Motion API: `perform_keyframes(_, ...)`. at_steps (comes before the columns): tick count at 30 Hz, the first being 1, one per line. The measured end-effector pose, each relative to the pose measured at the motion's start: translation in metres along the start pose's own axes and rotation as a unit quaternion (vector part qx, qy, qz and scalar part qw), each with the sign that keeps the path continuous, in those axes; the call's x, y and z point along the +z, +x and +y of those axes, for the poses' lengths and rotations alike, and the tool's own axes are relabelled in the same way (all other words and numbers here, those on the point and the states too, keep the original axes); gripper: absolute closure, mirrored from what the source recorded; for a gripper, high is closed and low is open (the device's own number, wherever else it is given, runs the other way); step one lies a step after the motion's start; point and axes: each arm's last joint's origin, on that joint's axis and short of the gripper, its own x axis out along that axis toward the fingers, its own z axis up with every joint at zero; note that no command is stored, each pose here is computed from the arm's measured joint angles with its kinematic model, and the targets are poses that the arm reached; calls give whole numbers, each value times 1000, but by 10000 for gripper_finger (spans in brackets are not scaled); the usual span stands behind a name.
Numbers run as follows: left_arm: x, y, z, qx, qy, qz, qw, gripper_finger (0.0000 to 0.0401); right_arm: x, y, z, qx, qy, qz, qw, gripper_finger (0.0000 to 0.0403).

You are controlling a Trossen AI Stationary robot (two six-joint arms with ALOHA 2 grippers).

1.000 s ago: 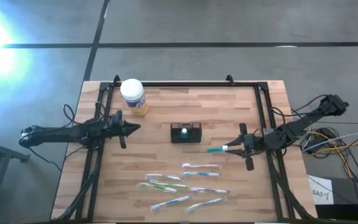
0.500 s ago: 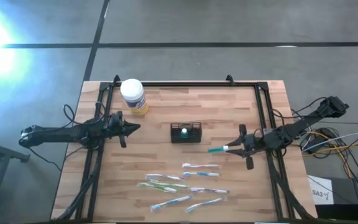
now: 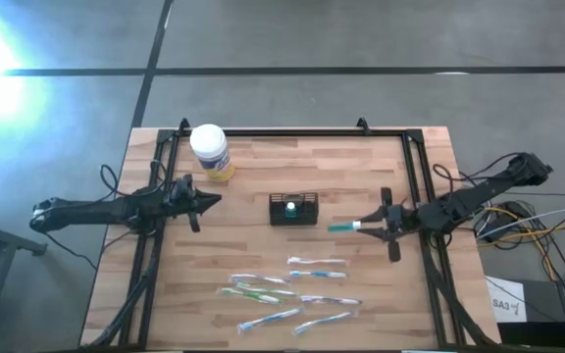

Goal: Pick & Place toothbrushing station
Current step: Put the blue mouthwash into the black wire organizer

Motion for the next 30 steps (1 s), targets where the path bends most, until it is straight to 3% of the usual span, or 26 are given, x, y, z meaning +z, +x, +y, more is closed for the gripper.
perform_keyframes(6,-1,0,0,1,17,3,1000,391,51,2,-11,-72,15,52,996,315)
perform_keyframes(10,-1,0,0,1,21,3,1000,391,88,16,-18,-108,0,129,986,315)
perform_keyframes(15,-1,0,0,1,22,3,1000,391,133,60,-29,-97,-40,248,963,318)
perform_keyframes(19,-1,0,0,1,23,3,1000,391,162,96,-38,-44,-88,340,935,314)
perform_keyframes(23,-1,0,0,1,20,3,1000,391,177,130,-47,-34,-111,414,903,315)
perform_keyframes(30,-1,0,0,1,21,4,1000,391,189,179,-48,25,-180,467,865,316)
